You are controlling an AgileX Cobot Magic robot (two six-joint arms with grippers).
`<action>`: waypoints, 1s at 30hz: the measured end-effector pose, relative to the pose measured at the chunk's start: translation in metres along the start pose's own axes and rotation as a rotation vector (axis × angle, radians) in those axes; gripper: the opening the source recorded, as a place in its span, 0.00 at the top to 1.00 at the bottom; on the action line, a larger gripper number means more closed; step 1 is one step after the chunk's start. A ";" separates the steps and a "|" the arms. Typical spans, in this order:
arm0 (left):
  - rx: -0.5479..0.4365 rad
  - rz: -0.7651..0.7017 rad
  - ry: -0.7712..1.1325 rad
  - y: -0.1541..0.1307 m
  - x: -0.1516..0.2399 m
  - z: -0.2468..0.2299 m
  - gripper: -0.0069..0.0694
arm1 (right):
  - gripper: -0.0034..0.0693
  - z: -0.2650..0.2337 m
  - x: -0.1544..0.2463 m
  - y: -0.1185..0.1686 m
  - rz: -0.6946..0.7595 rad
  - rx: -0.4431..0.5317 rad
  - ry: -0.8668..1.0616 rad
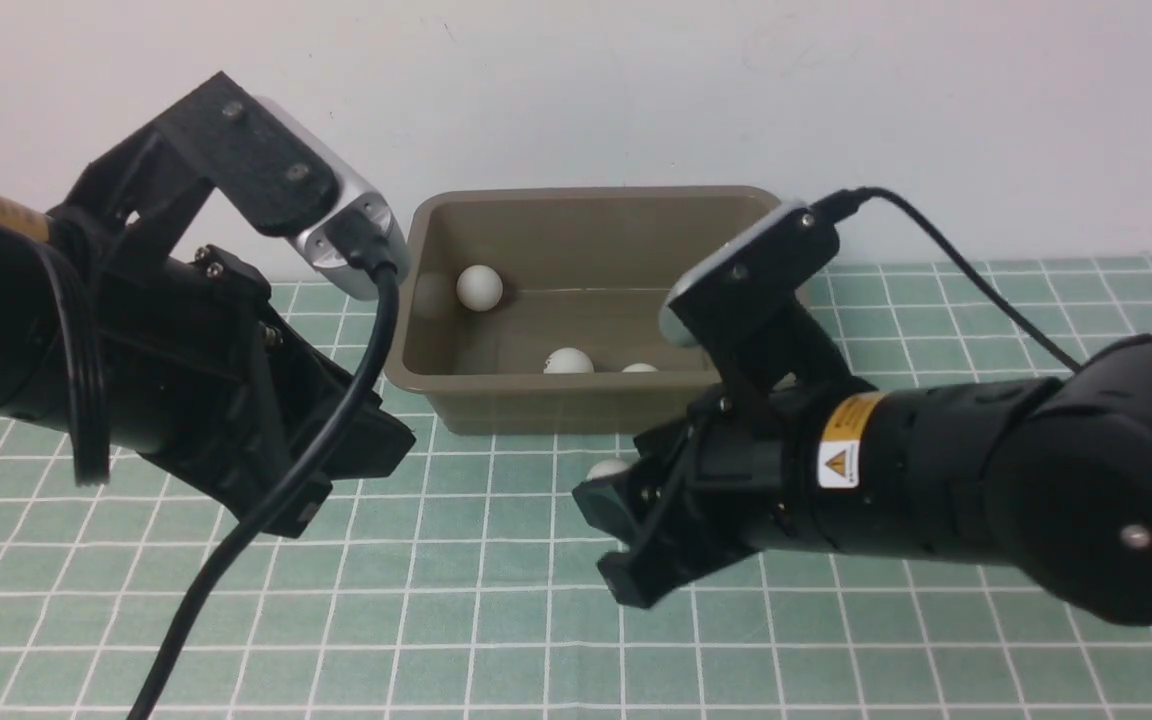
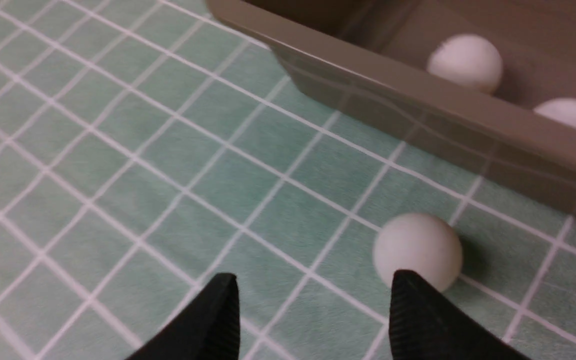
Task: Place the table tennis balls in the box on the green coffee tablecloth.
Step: 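Reach for and grasp a ping pong ball on the table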
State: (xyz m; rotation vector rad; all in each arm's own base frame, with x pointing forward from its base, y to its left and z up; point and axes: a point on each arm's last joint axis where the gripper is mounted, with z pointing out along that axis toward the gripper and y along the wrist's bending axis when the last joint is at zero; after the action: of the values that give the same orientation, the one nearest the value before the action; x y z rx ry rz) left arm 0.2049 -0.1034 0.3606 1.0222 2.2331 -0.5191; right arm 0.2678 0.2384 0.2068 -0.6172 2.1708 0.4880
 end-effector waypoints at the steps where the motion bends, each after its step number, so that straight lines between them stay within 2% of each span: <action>1: 0.000 0.000 0.000 0.000 0.000 0.000 0.64 | 0.43 0.003 0.002 -0.002 0.008 0.006 0.005; 11: 0.000 0.000 0.000 0.000 0.000 0.000 0.64 | 0.39 0.026 0.014 -0.013 0.060 0.041 -0.003; 30: 0.000 0.000 0.000 0.000 0.000 0.000 0.64 | 0.39 0.053 0.030 -0.020 0.116 0.071 -0.034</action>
State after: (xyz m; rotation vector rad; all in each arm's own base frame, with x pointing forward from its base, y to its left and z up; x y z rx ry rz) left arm 0.2049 -0.1034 0.3606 1.0222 2.2331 -0.5191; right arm 0.2950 0.2425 0.1489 -0.4437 2.1899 0.4770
